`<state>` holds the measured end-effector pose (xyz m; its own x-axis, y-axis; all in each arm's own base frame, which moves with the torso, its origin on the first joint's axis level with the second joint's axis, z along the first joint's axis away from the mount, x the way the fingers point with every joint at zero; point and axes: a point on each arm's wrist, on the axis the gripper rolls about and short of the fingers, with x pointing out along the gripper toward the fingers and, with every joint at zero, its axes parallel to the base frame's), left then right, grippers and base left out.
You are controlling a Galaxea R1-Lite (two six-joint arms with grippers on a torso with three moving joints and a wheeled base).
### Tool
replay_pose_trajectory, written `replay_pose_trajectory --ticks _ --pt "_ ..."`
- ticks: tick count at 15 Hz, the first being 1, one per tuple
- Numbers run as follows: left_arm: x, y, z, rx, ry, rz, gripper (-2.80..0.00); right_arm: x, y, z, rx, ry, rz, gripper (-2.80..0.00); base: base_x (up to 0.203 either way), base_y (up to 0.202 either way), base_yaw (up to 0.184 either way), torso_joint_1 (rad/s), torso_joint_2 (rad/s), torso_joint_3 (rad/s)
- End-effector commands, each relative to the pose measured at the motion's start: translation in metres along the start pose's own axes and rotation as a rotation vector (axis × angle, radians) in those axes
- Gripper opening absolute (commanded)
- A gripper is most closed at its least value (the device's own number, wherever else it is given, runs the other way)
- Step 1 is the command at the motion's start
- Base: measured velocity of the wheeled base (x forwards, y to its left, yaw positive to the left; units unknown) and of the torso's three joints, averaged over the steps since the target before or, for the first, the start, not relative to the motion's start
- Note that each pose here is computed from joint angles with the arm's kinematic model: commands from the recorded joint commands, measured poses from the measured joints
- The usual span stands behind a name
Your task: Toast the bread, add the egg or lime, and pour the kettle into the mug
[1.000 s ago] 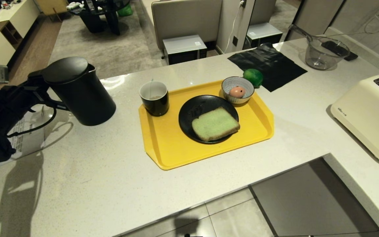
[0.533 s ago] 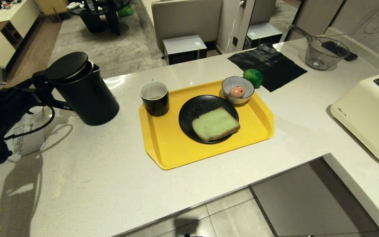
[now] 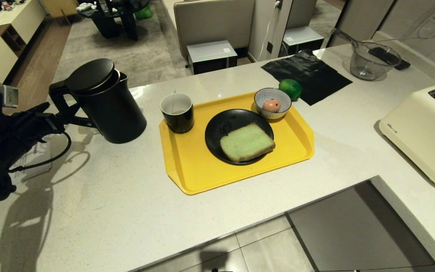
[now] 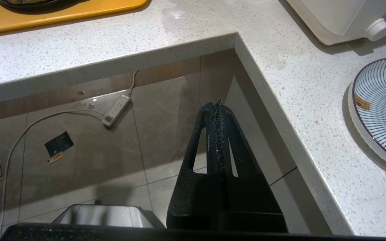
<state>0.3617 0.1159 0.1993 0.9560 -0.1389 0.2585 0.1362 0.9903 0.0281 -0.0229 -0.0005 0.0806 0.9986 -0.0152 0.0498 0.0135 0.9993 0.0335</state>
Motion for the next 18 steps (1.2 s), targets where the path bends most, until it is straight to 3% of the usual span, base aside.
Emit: replay_pose_trajectory --ticks 1,7,12,17,18 --pt "-0.005 -0.003 0.006 0.008 -0.009 -0.003 0.0 0.001 0.0 -0.005 0.001 0.021 -0.001 -2.8 0.0 0.0 0.0 0.0 0.0 0.0" --pt "-0.023 -0.012 0.003 0.012 0.038 0.0 0.0 0.001 0.0 -0.005 -0.001 0.019 0.0 -2.8 0.0 0.0 0.0 0.0 0.0 0.0" --pt "-0.055 -0.034 0.025 0.009 0.035 -0.004 0.0 0.001 0.0 -0.005 0.0 0.02 -0.001 -2.8 0.0 0.0 0.0 0.0 0.0 0.0" --pt "-0.075 -0.053 0.054 0.036 -0.021 -0.02 0.0 0.001 0.0 -0.005 0.001 0.019 -0.001 -2.8 0.0 0.0 0.0 0.0 0.0 0.0" --pt "-0.077 -0.054 0.059 0.043 -0.033 -0.022 -2.8 0.001 0.0 -0.006 -0.001 0.021 -0.001 -2.8 0.0 0.0 0.0 0.0 0.0 0.0"
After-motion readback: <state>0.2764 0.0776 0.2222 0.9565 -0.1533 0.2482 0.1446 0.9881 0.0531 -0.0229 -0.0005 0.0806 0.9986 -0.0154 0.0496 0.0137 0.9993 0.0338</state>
